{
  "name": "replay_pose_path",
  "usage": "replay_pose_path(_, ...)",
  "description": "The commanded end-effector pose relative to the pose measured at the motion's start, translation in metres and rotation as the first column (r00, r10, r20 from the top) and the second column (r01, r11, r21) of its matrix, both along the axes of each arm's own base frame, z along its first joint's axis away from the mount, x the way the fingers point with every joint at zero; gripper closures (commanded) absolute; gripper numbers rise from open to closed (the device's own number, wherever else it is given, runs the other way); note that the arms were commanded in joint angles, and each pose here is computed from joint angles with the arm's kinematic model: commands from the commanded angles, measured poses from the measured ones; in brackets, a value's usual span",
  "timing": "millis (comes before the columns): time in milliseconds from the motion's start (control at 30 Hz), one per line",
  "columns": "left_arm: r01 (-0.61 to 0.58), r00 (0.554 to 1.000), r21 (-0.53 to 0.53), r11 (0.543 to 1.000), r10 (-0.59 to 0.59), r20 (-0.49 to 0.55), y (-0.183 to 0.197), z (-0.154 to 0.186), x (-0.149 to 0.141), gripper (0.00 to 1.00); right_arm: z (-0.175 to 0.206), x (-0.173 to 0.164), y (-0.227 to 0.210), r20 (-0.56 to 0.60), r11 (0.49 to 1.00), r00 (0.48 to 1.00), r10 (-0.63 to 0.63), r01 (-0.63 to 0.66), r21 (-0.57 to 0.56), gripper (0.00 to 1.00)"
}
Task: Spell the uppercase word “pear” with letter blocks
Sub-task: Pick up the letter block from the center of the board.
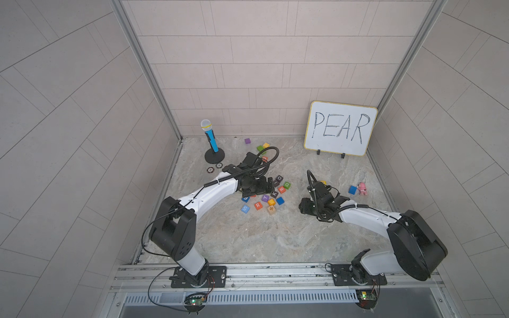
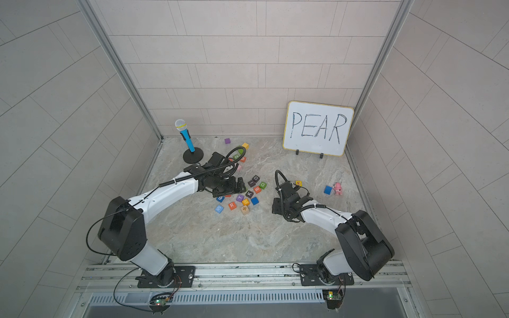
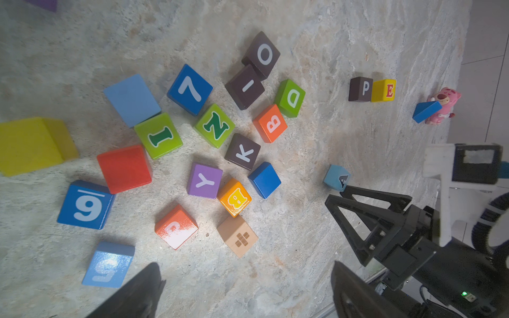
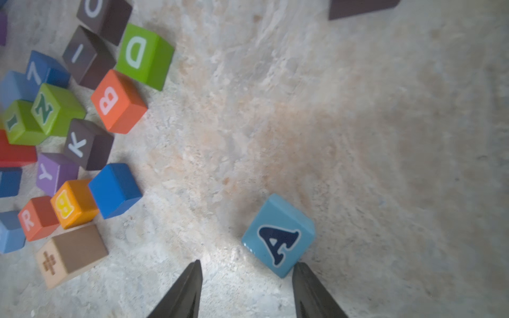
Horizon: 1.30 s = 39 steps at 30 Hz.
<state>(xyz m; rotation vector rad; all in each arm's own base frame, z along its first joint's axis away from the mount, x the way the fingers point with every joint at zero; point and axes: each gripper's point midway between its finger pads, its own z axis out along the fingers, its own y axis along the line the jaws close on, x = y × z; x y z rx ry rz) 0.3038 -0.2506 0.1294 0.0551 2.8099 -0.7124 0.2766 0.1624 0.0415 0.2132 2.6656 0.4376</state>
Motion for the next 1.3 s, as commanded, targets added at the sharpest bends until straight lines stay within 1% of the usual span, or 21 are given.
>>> replay_pose_path(0,0.015,0.999,-0.028,0.999,-0.016,-0.042,-0.002,-0.008,-0.006,0.00,0.019,-0.005,0.003,-0.009,0.987,0.990,0.144,-0.144,-0.064,0.44)
replay_pose_path(33,0.026,0.999,-0.041,0.999,-0.027,-0.046,-0.003,-0.007,-0.008,0.00,0.024,-0.008,0.001,-0.029,0.969,0.976,0.214,-0.216,-0.116,0.46)
replay_pose_path(67,0.039,0.998,-0.056,0.998,-0.042,-0.050,-0.005,-0.006,-0.011,0.00,0.030,-0.011,-0.006,-0.060,0.939,0.958,0.281,-0.287,-0.188,0.47)
replay_pose_path(100,0.052,0.997,-0.079,0.996,-0.056,-0.052,-0.006,-0.005,-0.015,0.00,0.034,-0.013,-0.016,-0.096,0.905,0.942,0.322,-0.336,-0.261,0.48)
replay_pose_path(200,0.079,0.994,-0.132,0.988,-0.087,-0.059,-0.007,-0.003,-0.025,0.00,0.040,-0.011,-0.035,-0.168,0.811,0.905,0.390,-0.424,-0.403,0.48)
replay_pose_path(267,0.088,0.992,-0.182,0.979,-0.102,-0.072,-0.011,-0.004,-0.031,0.00,0.037,-0.004,-0.038,-0.201,0.783,0.892,0.406,-0.452,-0.428,0.48)
replay_pose_path(433,0.085,0.981,-0.343,0.936,-0.138,-0.134,-0.030,-0.008,-0.044,0.00,0.027,0.008,-0.028,-0.284,0.751,0.843,0.456,-0.536,-0.385,0.49)
replay_pose_path(533,0.073,0.980,-0.357,0.931,-0.133,-0.147,-0.030,-0.013,-0.048,0.00,0.022,0.010,-0.025,-0.307,0.747,0.829,0.468,-0.557,-0.363,0.49)
replay_pose_path(867,0.076,0.982,-0.340,0.937,-0.131,-0.140,-0.030,-0.012,-0.045,0.00,-0.001,0.025,-0.018,-0.315,0.764,0.829,0.463,-0.553,-0.331,0.50)
replay_pose_path(1000,0.084,0.982,-0.320,0.944,-0.132,-0.134,-0.028,-0.011,-0.044,0.00,-0.013,0.027,-0.018,-0.329,0.769,0.826,0.458,-0.554,-0.319,0.52)
replay_pose_path(1100,0.083,0.983,-0.315,0.946,-0.130,-0.130,-0.028,-0.010,-0.043,0.00,-0.016,0.028,-0.018,-0.332,0.772,0.826,0.455,-0.552,-0.316,0.56)
replay_pose_path(1167,0.082,0.983,-0.308,0.948,-0.127,-0.131,-0.027,-0.011,-0.042,0.00,-0.016,0.028,-0.017,-0.324,0.777,0.830,0.453,-0.546,-0.314,0.63)
replay_pose_path(1267,0.079,0.984,-0.294,0.952,-0.122,-0.128,-0.026,-0.011,-0.040,0.00,-0.012,0.027,-0.017,-0.316,0.782,0.836,0.449,-0.539,-0.312,0.70)
